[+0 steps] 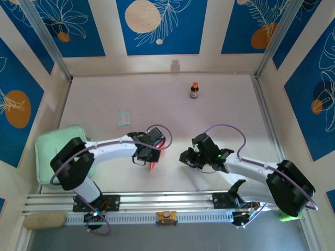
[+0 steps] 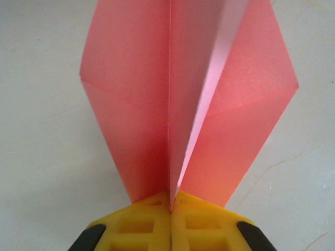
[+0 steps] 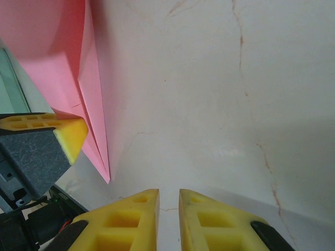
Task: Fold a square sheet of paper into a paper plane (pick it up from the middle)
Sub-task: Move the paper plane to the center of the table.
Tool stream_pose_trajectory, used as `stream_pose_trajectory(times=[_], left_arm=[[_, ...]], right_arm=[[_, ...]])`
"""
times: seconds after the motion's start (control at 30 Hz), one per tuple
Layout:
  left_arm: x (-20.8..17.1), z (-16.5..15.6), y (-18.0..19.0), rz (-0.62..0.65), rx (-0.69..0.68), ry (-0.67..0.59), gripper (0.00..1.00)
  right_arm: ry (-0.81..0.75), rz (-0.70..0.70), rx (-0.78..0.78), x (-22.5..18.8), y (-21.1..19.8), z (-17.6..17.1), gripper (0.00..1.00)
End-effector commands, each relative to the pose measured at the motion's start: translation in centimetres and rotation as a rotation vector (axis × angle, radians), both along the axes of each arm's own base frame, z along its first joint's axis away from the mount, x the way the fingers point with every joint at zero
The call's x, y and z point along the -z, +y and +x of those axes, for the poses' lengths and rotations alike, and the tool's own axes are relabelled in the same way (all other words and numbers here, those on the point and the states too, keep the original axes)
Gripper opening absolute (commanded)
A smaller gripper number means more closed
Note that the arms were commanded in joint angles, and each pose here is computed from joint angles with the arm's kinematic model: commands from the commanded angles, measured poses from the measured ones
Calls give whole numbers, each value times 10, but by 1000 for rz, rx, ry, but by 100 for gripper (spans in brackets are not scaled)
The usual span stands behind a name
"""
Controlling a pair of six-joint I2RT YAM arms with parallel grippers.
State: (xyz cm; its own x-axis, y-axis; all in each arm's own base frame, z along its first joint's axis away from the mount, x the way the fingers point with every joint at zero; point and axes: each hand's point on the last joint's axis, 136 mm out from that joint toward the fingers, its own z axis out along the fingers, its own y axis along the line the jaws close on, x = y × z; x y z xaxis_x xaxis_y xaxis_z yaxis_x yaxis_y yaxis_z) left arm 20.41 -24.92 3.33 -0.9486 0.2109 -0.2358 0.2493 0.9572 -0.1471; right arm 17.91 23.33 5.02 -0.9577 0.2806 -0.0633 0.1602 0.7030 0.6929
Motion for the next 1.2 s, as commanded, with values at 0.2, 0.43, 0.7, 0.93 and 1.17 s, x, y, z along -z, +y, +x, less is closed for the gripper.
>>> stream_pose_trajectory(times=[0.2,0.43,0.7,0.93,1.17], left_arm=[[0,-1,-7,1,6,13,12],[2,-2,-8,8,13,17,14],[5,-2,-8,26,21,19,16],[6,-1,-9,38,27,17,18],[6,-3,-12,39,38,18,22]], right_arm=[[13,-4,9,4,-2,-2,18],[16,-5,9,6,-2,-2,18],[20,-5,7,7,-1,-2,18],[24,-9,1,8,0,-1,18],[28,-3,-3,9,1,-2,18]])
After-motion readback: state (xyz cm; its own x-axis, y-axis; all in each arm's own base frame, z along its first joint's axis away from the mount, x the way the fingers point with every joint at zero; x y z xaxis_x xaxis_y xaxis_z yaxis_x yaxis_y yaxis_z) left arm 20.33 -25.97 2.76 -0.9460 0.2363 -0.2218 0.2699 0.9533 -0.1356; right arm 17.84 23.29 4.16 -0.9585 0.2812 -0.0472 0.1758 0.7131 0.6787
